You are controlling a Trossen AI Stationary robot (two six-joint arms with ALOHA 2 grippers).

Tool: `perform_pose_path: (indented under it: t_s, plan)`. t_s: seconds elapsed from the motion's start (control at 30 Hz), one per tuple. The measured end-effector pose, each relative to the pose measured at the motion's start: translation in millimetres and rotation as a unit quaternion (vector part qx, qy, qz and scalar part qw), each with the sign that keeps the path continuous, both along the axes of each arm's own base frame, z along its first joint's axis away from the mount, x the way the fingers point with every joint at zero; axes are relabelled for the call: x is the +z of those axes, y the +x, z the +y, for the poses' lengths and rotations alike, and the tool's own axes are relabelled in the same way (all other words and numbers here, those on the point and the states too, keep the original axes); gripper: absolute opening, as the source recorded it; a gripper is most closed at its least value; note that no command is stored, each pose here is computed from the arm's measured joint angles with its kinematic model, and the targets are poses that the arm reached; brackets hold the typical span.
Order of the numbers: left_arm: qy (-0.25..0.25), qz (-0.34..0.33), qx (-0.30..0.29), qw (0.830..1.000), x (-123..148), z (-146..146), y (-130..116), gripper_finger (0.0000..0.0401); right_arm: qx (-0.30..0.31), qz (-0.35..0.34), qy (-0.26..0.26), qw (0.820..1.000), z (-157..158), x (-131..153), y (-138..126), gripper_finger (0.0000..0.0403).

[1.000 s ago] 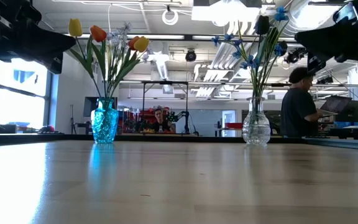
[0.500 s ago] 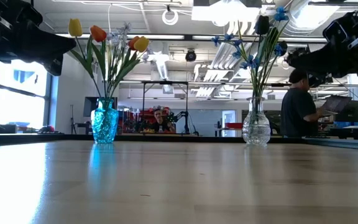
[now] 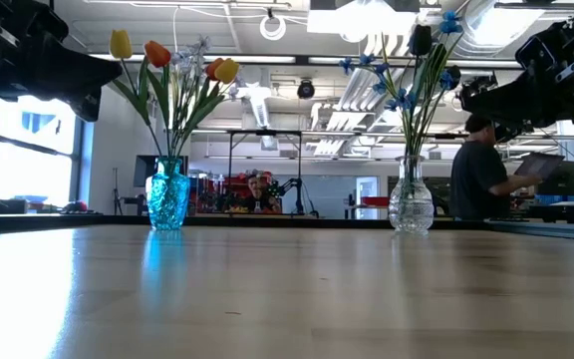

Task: Sort flowers into vase by color
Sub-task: Return to Home Position

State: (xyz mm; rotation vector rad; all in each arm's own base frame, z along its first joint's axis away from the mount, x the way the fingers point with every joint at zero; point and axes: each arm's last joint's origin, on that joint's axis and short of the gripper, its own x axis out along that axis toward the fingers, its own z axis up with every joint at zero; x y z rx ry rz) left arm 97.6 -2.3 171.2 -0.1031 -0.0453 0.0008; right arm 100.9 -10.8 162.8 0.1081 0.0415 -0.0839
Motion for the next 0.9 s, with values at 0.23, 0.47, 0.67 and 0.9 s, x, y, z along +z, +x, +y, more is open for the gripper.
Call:
perform_pose_path:
  t_s: [0.23, 0.47, 0.67, 0.9]
  plan:
    - [0.0, 0.0, 0.0, 1.0, 0, 0, 0, 0.0, 0.018, -0.013, -0.002, 1.0, 4, 2, -1, 0.0]
    - [0.0, 0.001, 0.0, 1.0, 0, 0, 0, 0.0, 0.076, -0.036, -0.07, 0.994, 13, 6, -4, 0.0]
    - [0.0, 0.002, 0.0, 1.0, 0, 0, 0, 0.0, 0.085, -0.037, -0.061, 0.994, 15, 6, -4, 0.0]
    - [0.0, 0.002, 0.0, 1.0, 0, 0, 0, 0.0, 0.082, -0.035, -0.054, 0.995, 15, 5, -4, 0.0]
